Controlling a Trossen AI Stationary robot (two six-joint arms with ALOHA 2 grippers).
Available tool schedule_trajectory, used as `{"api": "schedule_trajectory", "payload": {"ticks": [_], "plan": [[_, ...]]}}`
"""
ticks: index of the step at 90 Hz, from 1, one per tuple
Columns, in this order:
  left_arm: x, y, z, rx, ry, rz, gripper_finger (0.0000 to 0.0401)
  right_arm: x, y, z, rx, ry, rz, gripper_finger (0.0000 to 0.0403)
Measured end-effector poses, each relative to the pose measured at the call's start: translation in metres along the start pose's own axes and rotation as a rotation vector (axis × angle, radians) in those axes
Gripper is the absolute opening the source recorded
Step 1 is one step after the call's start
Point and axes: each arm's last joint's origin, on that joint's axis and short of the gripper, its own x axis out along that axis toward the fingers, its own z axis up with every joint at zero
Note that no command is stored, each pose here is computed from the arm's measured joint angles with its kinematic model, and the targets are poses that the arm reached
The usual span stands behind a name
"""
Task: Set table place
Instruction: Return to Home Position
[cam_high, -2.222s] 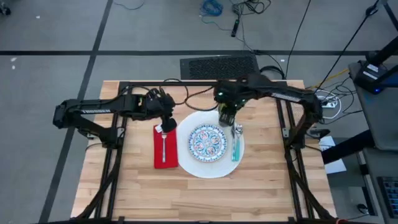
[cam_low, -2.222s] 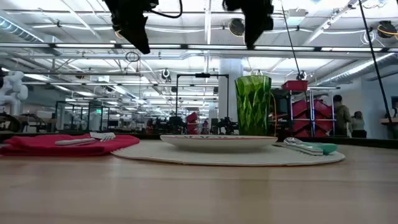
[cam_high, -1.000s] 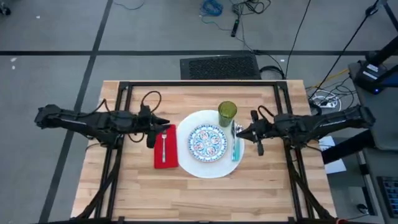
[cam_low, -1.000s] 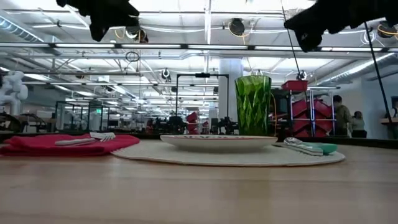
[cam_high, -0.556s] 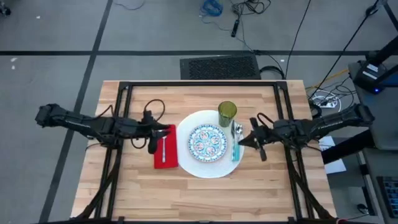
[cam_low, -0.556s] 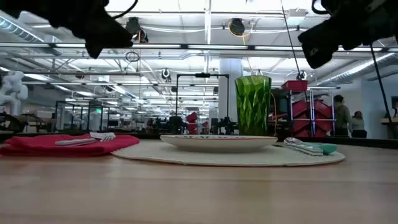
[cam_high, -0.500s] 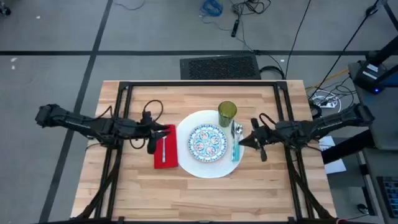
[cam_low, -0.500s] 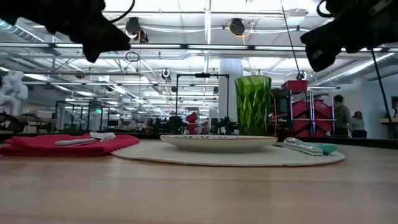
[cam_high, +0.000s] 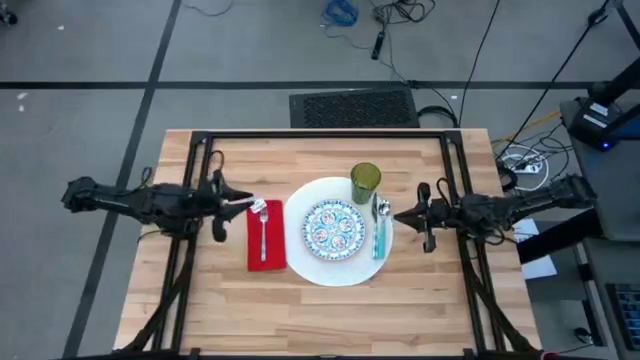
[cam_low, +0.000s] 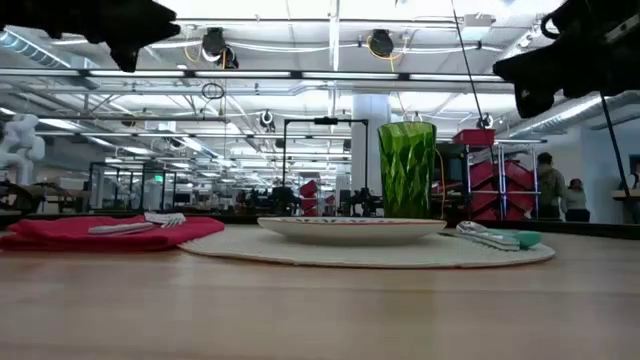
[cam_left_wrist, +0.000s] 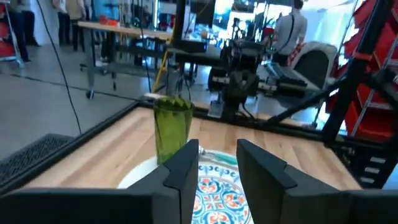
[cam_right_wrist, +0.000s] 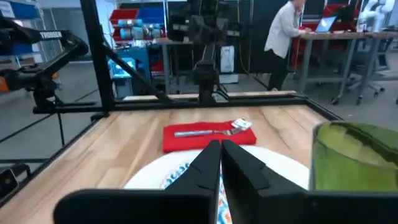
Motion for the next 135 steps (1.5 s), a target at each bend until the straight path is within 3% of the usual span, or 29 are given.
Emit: {"api": "schedule_trajectory", "payload": {"ticks": [28, 40, 64, 89, 105, 135], "plan": [[-0.011, 0.004, -0.002, 0.007, -0.004, 0.0, 0.0095, -0.018, 0.0, 0.004, 0.022, -0.041, 0.113, 0.0001], [-0.005, 0.004, -0.021, -0.007, -0.029, -0.004, 0.0095, -0.024, 0.0, 0.005, 0.008, -0.064, 0.164, 0.0001], [0.001, 0.007, -0.057, -0.076, -0.221, -0.028, 0.0095, -0.026, 0.0, -0.006, 0.028, -0.002, 0.209, 0.0001], [0.002, 0.008, -0.071, 0.075, -0.092, -0.012, 0.0095, -0.023, 0.001, -0.018, 0.037, 0.002, 0.218, 0.0001], [-0.003, 0.011, -0.071, 0.081, -0.077, 0.023, 0.0095, -0.023, 0.002, -0.017, 0.039, 0.0, 0.243, 0.0001], [-0.023, 0.013, -0.052, 0.084, 0.053, -0.056, 0.0095, -0.024, 0.002, -0.017, 0.005, -0.006, 0.26, 0.0001]]}}
